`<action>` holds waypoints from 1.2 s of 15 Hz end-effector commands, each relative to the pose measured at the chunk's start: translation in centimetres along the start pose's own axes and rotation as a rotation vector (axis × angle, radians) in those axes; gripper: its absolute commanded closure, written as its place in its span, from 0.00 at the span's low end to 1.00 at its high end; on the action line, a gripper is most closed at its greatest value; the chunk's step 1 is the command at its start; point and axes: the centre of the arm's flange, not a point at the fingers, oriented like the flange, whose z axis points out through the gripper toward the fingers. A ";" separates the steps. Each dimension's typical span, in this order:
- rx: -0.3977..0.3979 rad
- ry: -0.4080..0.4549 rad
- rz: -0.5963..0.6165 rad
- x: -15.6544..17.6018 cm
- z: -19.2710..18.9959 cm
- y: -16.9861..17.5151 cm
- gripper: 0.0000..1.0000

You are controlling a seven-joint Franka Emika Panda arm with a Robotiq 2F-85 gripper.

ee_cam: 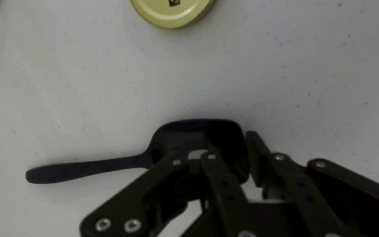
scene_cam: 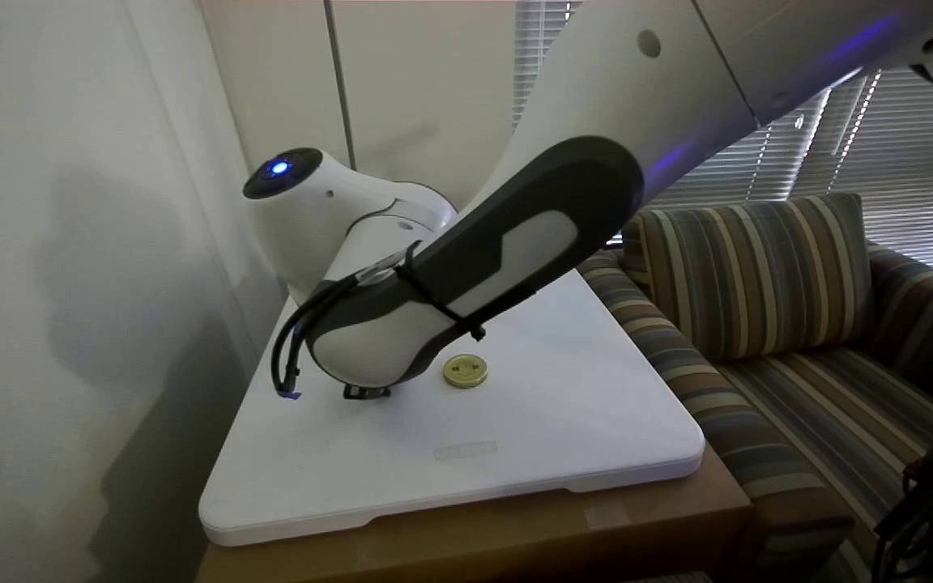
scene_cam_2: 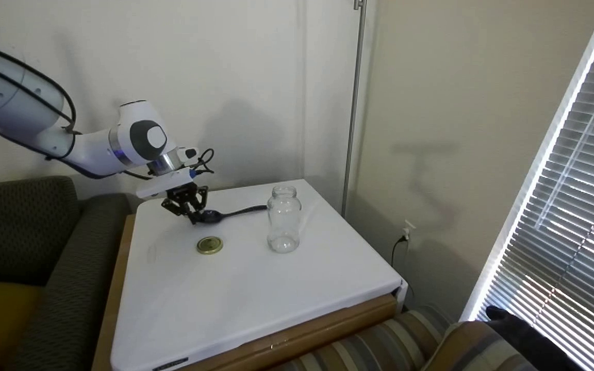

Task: Pick the big spoon and put it in the glass jar

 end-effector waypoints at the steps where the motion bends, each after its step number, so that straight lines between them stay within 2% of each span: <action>1: -0.016 -0.015 0.001 -1.4 -0.5 -0.3 0.99; 3: -0.023 -0.010 0.003 -1.3 -1.2 0.0 0.96; 5: -0.011 -0.015 -0.004 -1.2 -2.0 0.2 1.00; 7: 0.050 -0.004 -0.003 -1.1 -3.8 1.1 1.00; 9: 0.075 -0.014 -0.001 -0.8 -6.2 2.2 0.98; 15: 0.054 -0.071 0.028 -0.4 -14.0 6.8 0.98; 18: 0.065 -0.057 0.030 -0.4 -17.8 9.3 0.98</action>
